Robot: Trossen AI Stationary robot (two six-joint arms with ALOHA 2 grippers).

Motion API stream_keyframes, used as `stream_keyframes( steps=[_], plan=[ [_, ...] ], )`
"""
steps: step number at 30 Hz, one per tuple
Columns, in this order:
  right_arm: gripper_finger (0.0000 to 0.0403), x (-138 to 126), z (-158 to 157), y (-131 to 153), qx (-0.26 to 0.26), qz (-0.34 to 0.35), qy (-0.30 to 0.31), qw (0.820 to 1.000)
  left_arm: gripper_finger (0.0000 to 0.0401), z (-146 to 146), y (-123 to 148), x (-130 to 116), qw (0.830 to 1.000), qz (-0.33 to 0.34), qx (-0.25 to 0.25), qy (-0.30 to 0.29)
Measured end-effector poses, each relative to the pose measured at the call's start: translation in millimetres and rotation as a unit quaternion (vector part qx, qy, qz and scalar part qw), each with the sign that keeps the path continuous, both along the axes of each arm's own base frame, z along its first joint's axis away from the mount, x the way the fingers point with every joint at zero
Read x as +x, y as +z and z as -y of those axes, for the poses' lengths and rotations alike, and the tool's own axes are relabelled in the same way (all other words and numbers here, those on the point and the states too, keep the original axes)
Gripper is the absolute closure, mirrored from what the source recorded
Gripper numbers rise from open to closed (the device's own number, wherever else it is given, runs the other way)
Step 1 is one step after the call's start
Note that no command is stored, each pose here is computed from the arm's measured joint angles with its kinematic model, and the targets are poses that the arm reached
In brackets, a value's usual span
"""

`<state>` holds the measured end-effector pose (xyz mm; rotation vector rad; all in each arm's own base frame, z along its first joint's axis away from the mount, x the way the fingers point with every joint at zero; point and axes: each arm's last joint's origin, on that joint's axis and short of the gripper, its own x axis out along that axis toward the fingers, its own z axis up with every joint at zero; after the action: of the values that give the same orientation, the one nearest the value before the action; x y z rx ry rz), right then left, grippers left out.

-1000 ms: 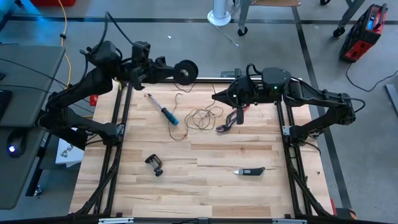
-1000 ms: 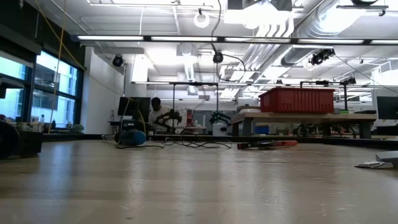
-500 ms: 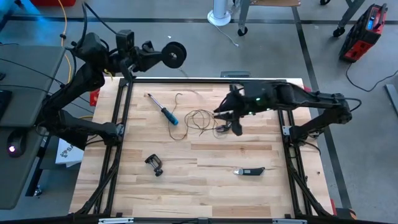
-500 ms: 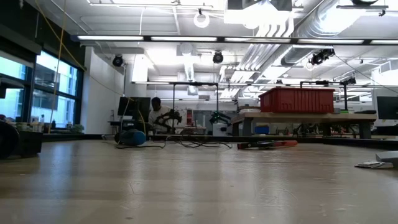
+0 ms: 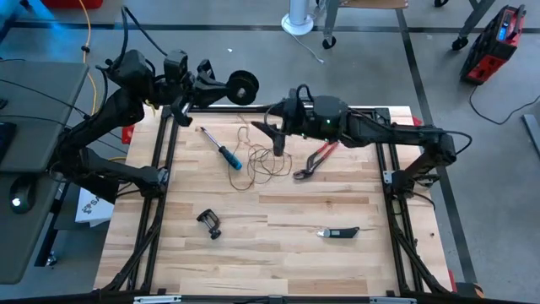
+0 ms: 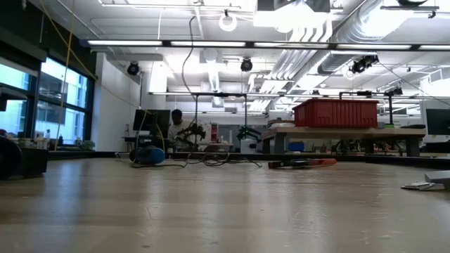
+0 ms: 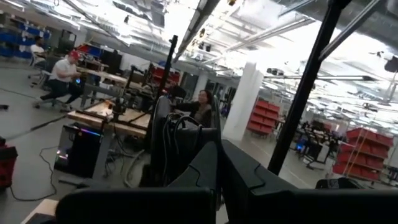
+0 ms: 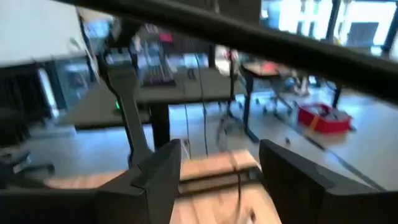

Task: Coil cords
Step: Coil the black wire onto the black spool

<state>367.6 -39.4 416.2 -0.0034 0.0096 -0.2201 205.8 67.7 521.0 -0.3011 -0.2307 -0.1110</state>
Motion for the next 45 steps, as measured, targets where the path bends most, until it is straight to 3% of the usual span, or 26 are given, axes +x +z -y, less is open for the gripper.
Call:
stream_keyframes(
  steps=[8,12,20,25,32,39,45],
  plan=[
    [0.0203,11,9,-10,0.015,0.003,0.024,1.0,0.0401,6,-5,12,1.0,-0.01,-0.003,-0.021],
    [0.0203,13,7,-11,0.015,0.005,0.065,0.998,0.0401,6,-6,16,1.0,-0.011,-0.006,-0.023],
    [0.0208,14,4,-11,0.015,0.007,0.069,0.997,0.0401,5,-11,24,0.999,-0.022,-0.011,-0.026],
    [0.0261,13,4,-11,0.012,0.006,0.069,0.998,0.0401,5,-10,24,0.999,-0.022,-0.011,-0.026],
    [0.039,14,0,-12,0.012,-0.001,0.076,0.997,0.0401,4,-10,23,0.999,-0.023,-0.01,-0.024],
    [0.0401,15,-30,-19,0.021,-0.04,0.116,0.992,0.0401,-2,-11,9,0.997,-0.045,0.004,0.061],
    [0.0402,7,-36,-19,0.022,-0.075,0.117,0.99,0.0401,1,-12,-10,0.995,-0.074,-0.022,0.065]
  ],
)
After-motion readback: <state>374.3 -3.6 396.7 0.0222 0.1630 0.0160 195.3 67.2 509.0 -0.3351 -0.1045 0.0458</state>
